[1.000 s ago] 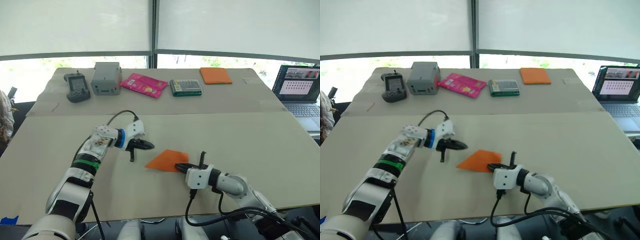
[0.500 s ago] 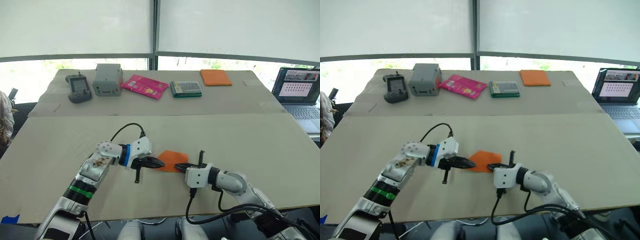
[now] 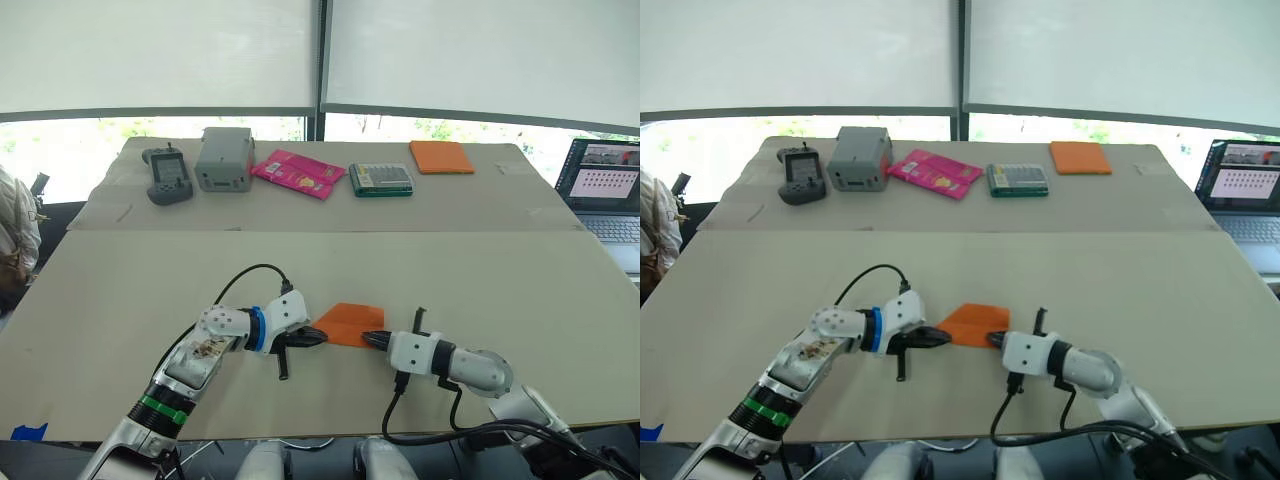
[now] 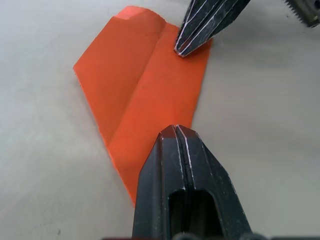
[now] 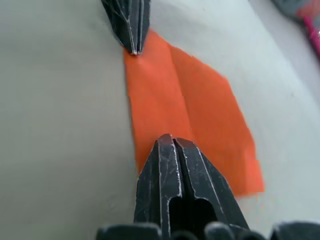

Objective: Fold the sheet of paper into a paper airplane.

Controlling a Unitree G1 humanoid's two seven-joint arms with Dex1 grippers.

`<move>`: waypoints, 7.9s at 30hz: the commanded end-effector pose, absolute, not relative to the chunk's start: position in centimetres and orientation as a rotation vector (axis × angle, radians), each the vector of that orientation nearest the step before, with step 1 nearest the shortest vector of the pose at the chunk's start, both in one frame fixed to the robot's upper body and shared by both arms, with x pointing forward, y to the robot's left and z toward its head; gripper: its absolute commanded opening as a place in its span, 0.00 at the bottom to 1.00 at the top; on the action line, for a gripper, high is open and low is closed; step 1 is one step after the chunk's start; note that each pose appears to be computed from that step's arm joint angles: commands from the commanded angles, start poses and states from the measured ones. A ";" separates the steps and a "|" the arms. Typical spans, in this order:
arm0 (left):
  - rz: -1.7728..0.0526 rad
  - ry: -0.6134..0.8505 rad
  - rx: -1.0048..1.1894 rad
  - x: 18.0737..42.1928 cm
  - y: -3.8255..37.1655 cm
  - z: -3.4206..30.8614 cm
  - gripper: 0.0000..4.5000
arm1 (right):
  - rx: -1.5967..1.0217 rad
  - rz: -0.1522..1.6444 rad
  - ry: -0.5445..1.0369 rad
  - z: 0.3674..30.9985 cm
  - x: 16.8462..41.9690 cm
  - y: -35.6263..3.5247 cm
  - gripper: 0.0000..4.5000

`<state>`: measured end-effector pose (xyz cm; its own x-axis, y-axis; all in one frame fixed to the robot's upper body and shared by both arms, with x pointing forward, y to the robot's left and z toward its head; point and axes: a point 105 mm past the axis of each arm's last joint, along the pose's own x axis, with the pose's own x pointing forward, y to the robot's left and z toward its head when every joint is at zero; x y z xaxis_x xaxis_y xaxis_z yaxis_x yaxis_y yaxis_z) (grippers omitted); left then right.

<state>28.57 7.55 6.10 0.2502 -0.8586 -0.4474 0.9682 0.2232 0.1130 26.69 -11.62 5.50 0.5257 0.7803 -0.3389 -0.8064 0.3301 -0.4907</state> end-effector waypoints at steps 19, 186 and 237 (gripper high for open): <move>-1.229 0.409 0.295 27.6 8.5 4.4 0.00 | 0.146 0.978 0.482 10.4 30.9 -13.1 0.66; -1.075 0.387 0.285 30.2 11.6 4.4 0.00 | -0.337 0.872 0.332 2.3 26.4 -11.6 0.00; -1.079 0.213 0.233 27.1 15.1 11.3 0.00 | -0.587 1.164 0.045 18.1 30.8 -9.0 0.21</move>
<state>26.97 15.52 10.62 0.4565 -0.8362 -0.3039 0.8839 0.4652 0.0480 31.56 -9.48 16.71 0.4454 0.8260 -0.3456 -0.8663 0.3000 -0.3995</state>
